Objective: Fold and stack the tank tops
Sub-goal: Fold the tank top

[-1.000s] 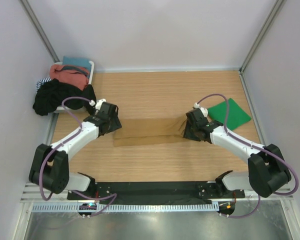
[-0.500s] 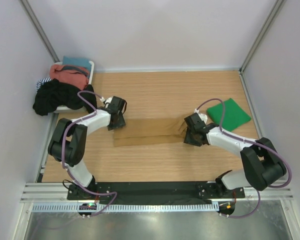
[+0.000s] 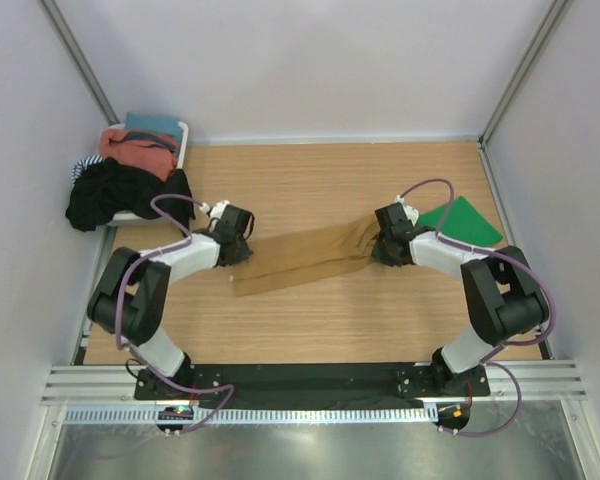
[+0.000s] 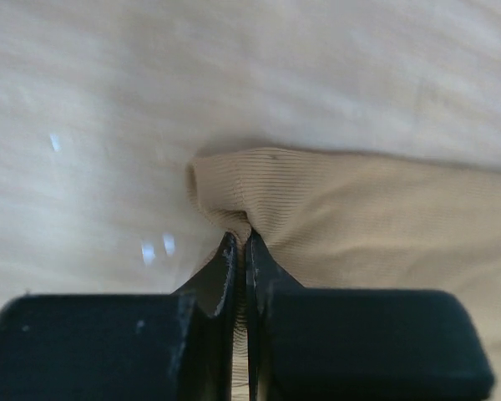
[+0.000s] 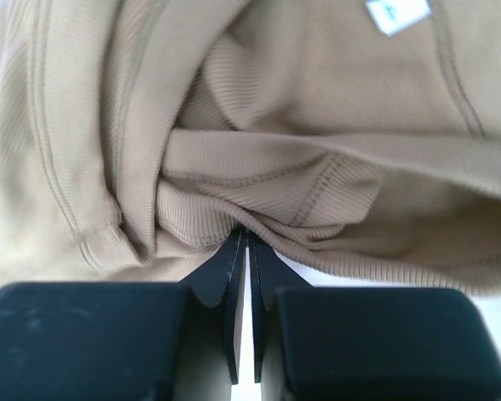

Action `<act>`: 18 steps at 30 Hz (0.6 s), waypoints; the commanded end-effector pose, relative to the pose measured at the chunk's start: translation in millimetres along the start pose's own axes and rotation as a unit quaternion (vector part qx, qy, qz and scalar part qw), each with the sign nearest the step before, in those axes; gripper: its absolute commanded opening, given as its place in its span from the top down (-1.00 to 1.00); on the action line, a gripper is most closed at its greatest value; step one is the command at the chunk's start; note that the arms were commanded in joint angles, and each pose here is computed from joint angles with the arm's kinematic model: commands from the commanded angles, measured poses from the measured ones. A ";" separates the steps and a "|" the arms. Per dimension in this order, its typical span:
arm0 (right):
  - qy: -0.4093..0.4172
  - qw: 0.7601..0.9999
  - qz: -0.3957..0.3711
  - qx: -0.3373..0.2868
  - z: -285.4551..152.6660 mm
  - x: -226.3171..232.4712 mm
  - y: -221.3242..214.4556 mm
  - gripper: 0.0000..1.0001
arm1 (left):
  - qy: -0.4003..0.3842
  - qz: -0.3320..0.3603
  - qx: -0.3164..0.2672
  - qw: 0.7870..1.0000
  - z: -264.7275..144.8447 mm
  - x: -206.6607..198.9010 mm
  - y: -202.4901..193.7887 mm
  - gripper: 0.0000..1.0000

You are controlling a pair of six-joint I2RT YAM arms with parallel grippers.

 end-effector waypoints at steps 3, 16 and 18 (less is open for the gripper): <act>-0.032 0.999 -0.010 0.026 28.8 3.6 23.8 0.78 | -0.031 0.015 0.062 0.997 -30.6 -0.6 -72.3 1.00; 0.034 0.999 0.006 0.038 87.5 102.1 90.4 0.70 | -0.090 0.032 0.044 0.994 -83.3 -57.0 -197.6 1.00; 0.043 0.999 0.007 0.029 97.4 115.3 99.8 0.64 | -0.096 0.044 0.047 0.993 -88.3 -62.4 -217.2 1.00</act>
Point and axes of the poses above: each gripper's point midway between its finger pads, its own z axis out along the fingers, its own x axis along the line the jaws close on, y = z × x, the point moved 8 cm from there along -z, back along the fingers, and after that the axes turned 12 degrees about z, right-handed, at the moved point
